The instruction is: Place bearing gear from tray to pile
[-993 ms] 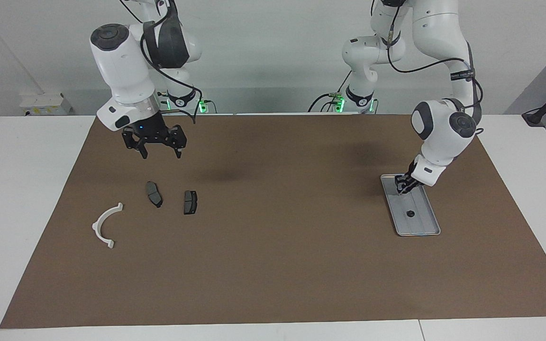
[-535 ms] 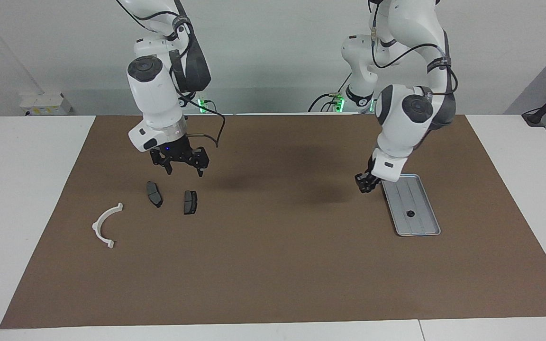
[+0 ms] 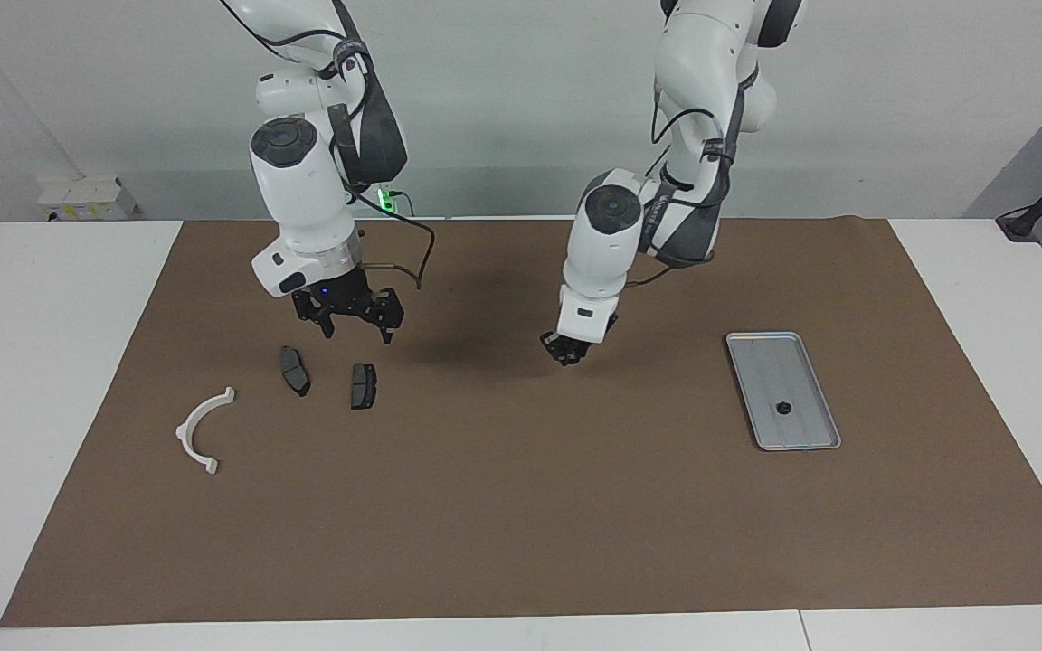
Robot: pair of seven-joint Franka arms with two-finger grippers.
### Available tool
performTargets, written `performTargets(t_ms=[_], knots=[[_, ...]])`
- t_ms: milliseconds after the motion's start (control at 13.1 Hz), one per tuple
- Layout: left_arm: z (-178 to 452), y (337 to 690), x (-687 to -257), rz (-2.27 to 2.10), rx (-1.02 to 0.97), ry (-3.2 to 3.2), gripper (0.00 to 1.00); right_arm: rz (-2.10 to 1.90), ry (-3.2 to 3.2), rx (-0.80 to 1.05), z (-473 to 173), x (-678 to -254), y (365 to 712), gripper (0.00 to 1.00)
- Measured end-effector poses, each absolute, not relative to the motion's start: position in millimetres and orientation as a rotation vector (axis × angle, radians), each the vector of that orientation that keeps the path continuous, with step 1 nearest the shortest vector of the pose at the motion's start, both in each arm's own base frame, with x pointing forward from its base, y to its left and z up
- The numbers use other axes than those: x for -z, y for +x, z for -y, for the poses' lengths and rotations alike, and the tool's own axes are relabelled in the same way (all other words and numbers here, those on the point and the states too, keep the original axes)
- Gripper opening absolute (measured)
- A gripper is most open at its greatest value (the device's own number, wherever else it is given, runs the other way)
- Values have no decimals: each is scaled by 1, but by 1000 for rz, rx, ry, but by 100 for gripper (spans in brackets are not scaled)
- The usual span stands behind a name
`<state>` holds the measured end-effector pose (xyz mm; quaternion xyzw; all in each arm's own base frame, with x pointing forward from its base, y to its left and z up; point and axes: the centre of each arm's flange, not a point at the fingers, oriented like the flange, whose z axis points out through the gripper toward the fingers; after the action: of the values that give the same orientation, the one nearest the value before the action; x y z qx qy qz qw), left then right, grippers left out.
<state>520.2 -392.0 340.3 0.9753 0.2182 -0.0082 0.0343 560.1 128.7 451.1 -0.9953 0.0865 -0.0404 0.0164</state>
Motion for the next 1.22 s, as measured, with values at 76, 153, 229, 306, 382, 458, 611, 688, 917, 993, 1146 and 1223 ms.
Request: performTargets(t_ms=[76, 153, 229, 306, 382, 458, 611, 688, 917, 993, 1146, 1223], knots=[[397, 520, -326, -681, 25, 2996, 35, -269, -3095, 126, -129, -451, 560, 100], [397, 521, -318, -686, 28, 2997, 35, -269, -3095, 126, -129, -451, 560, 100], [396, 522, -314, -691, 29, 2998, 35, -269, -3095, 126, -129, -451, 560, 100], [395, 523, -313, -692, 28, 2997, 35, -269, -3095, 126, -129, -451, 560, 100], [395, 522, -313, -692, 28, 2998, 35, -269, -3095, 126, -129, -451, 560, 100], [395, 521, -311, -692, 31, 3000, 35, -269, -3095, 126, -129, -451, 560, 100], [396, 518, -308, -687, 34, 3004, 35, -269, -3095, 126, -129, -451, 560, 100], [397, 517, -307, -685, 34, 3004, 35, -269, -3095, 126, -129, -451, 560, 100], [397, 516, -306, -683, 30, 3002, 35, -269, -3095, 126, -129, -451, 560, 100], [397, 515, -303, -681, 30, 3003, 35, -269, -3095, 126, -129, -451, 560, 100], [399, 508, -296, -667, 26, 3007, 35, -269, -3095, 126, -129, -451, 560, 100], [401, 507, -296, -664, 24, 3006, 35, -269, -3095, 126, -129, -451, 560, 100]])
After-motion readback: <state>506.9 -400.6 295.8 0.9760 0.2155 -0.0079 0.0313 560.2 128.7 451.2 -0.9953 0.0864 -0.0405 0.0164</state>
